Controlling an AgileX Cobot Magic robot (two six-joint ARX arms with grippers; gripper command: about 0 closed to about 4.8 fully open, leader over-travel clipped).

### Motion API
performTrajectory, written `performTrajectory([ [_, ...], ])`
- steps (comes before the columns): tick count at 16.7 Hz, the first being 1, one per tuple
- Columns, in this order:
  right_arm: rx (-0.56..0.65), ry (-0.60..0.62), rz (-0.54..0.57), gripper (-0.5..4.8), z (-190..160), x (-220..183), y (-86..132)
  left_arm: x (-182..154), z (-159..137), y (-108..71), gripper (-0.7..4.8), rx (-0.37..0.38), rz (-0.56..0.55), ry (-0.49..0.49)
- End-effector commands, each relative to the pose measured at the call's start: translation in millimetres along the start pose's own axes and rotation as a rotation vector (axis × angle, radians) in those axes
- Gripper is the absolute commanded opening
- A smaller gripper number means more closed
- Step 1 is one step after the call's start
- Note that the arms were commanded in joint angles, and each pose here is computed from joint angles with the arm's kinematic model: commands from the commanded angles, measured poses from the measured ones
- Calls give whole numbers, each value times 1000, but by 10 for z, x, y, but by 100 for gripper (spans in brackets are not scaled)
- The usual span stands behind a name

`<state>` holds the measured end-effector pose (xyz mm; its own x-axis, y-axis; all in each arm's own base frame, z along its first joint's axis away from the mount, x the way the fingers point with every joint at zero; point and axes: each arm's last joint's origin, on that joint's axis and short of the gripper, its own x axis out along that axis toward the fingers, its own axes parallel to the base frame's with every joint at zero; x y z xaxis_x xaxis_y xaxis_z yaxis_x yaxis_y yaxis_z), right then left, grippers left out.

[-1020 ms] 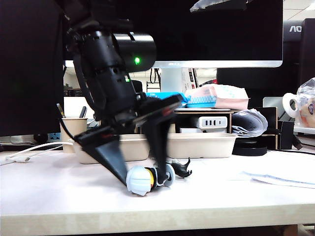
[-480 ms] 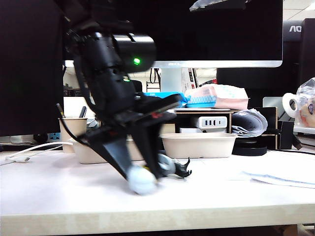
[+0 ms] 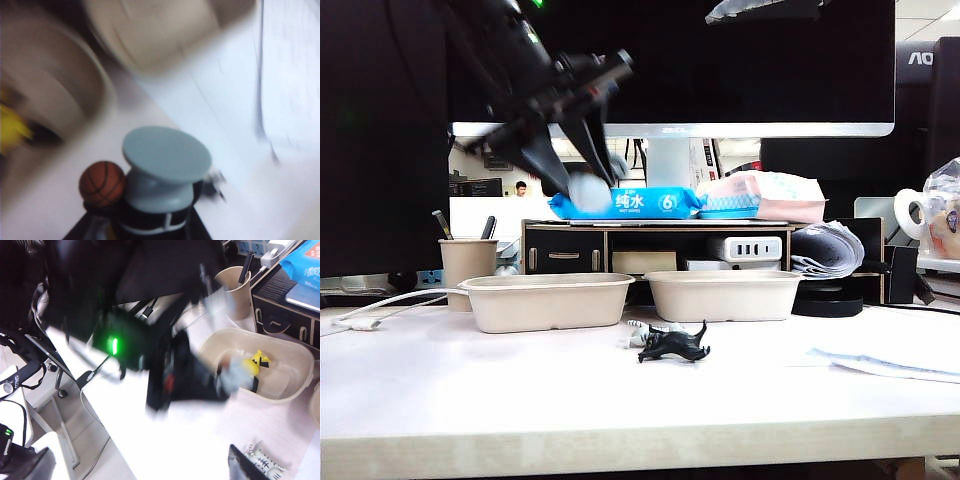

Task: Put the dolls with similar sizes into the same paper box, while dolls with different sizes go into separate paper boxes.

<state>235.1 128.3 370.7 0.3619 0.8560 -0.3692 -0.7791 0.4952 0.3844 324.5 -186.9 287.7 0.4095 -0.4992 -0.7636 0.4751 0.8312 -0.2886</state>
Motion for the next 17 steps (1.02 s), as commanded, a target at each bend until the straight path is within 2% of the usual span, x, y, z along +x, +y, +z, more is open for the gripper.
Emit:
performTrajectory([
  [1, -13, -18, 5, 470, 25, -16, 17, 35, 69, 310, -6, -35, 45, -29],
  [3, -15, -20, -2, 470, 27, -15, 14, 125, 68, 605, -6, -74, 81, -14],
  [5, -16, -20, -1, 470, 26, -15, 14, 193, 84, 723, -6, -88, 92, -30],
  [8, -16, -20, -3, 470, 26, -16, 13, 330, 106, 795, -6, -81, 95, -55],
  [11, -16, -19, -2, 470, 25, -16, 13, 551, 43, 876, -5, -84, 97, -7],
  [12, -16, -19, -3, 470, 25, -16, 13, 580, 30, 886, 22, -87, 95, 3],
  [14, -16, -19, -2, 470, 25, -16, 13, 574, 36, 883, 219, -85, 98, -2],
  [15, -16, -20, -2, 470, 26, -16, 13, 574, 32, 884, 298, -87, 98, 2],
  [16, -16, -19, -3, 470, 26, -16, 13, 574, 27, 884, 348, -88, 98, 7],
  [17, -16, -20, -2, 470, 26, -17, 14, 574, 25, 883, 468, -89, 95, 9],
])
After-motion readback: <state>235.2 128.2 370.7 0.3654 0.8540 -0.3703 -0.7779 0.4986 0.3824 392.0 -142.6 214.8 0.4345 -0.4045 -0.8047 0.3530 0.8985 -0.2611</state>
